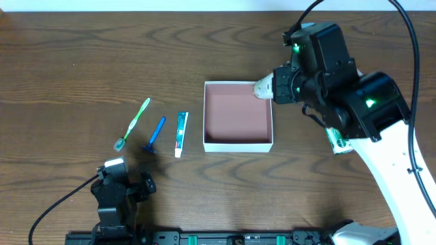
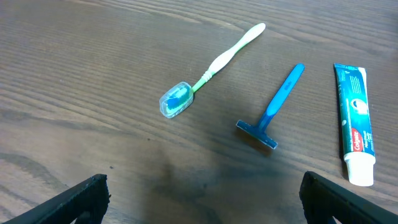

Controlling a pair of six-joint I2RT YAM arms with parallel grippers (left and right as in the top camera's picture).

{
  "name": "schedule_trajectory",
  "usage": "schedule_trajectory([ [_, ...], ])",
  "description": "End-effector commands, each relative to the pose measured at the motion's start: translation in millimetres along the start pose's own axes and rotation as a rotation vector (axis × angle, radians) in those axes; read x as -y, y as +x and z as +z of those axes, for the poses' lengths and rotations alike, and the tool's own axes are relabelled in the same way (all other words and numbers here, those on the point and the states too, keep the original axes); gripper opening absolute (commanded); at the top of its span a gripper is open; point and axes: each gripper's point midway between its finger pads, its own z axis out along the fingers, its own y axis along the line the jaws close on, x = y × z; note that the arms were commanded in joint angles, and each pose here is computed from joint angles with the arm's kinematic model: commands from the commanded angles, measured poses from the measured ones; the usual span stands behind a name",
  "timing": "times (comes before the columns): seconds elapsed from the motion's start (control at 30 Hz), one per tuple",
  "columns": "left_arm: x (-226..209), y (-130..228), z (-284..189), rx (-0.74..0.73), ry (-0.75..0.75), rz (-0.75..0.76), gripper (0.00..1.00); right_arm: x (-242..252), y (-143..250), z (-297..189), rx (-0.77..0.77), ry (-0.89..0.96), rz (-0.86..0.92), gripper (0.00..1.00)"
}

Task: Pack container
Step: 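Carry the lotion tube with the right gripper and stand it in the box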

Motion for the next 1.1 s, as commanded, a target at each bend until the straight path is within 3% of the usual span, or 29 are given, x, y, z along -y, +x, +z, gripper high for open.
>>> schedule_trajectory([
  [0.0, -2, 2, 2, 0.0, -0.009, -0.012, 0.98, -12, -5, -5, 0.024, -0.019, 0.023, 0.01],
  [0.7, -2, 2, 2, 0.0, -0.009, -0.012, 0.98, -80, 37, 182, -0.232, -0.07, 0.046, 0.03],
  [0.73, -2, 2, 2, 0.0, -0.009, -0.012, 0.98, -80, 39, 185, -0.241, -0.067, 0.048, 0.14],
  [0.77, -2, 2, 2, 0.0, -0.009, -0.012, 0.98, -82, 43, 188, -0.256, -0.078, 0.048, 0.4],
  [0.8, -2, 2, 2, 0.0, -0.009, -0.012, 0.98, -84, 43, 188, -0.261, -0.088, 0.049, 0.57],
  [0.87, -2, 2, 2, 0.0, -0.009, -0.012, 0.98, -86, 41, 186, -0.254, -0.101, 0.037, 0.82],
  [0.93, -2, 2, 2, 0.0, -0.009, -0.012, 0.98, -87, 32, 176, -0.221, -0.116, -0.002, 0.92],
  [1.07, -2, 2, 2, 0.0, -0.009, -0.012, 0.98, -75, 6, 140, -0.124, -0.092, 0.003, 0.99],
])
